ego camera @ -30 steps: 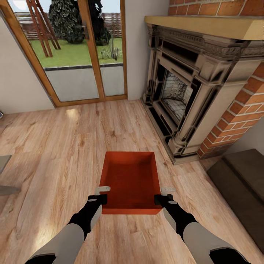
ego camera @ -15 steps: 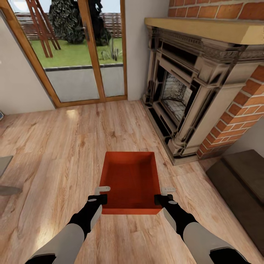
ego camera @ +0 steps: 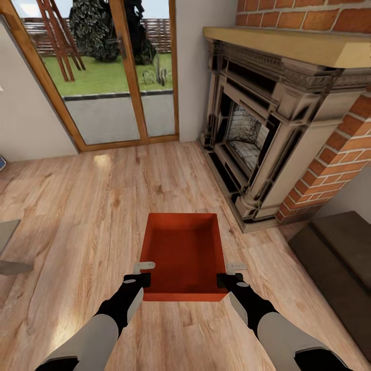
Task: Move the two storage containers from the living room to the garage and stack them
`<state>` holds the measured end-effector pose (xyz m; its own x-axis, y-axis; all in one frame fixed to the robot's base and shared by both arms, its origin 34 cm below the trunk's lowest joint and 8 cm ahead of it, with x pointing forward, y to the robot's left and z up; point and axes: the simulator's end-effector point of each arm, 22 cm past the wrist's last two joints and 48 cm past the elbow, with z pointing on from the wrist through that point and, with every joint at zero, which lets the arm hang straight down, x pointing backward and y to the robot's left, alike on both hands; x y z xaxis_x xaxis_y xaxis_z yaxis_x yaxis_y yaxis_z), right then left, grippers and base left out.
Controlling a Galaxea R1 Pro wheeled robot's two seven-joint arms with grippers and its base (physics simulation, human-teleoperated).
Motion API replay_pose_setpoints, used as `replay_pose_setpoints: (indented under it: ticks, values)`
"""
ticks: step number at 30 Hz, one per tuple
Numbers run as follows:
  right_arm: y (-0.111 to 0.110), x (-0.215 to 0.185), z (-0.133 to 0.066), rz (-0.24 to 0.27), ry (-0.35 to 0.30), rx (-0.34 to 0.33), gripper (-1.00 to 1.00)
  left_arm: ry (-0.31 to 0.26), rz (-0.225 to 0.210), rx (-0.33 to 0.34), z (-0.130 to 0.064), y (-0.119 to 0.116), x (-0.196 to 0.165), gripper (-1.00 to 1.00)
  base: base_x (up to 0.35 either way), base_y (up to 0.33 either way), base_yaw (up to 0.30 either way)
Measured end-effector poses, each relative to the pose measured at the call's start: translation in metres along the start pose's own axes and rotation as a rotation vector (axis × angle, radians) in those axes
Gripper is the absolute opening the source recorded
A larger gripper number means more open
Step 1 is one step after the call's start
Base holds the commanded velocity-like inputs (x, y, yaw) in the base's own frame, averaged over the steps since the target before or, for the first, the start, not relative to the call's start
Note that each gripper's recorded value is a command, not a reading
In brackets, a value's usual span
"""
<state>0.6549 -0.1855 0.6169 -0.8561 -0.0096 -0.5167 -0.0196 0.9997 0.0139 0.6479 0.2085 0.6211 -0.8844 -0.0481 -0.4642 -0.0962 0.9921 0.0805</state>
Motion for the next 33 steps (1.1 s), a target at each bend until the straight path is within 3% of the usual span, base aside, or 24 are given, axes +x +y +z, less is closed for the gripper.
replay_pose_setpoints:
  ticks: [33]
  values:
    - [0.001, -0.007, -0.032, -0.003, 0.003, 0.0, -1.0, 0.003, -0.003, 0.001, -0.032, 0.004, -0.003, -1.0, 0.0, 0.0, 0.0]
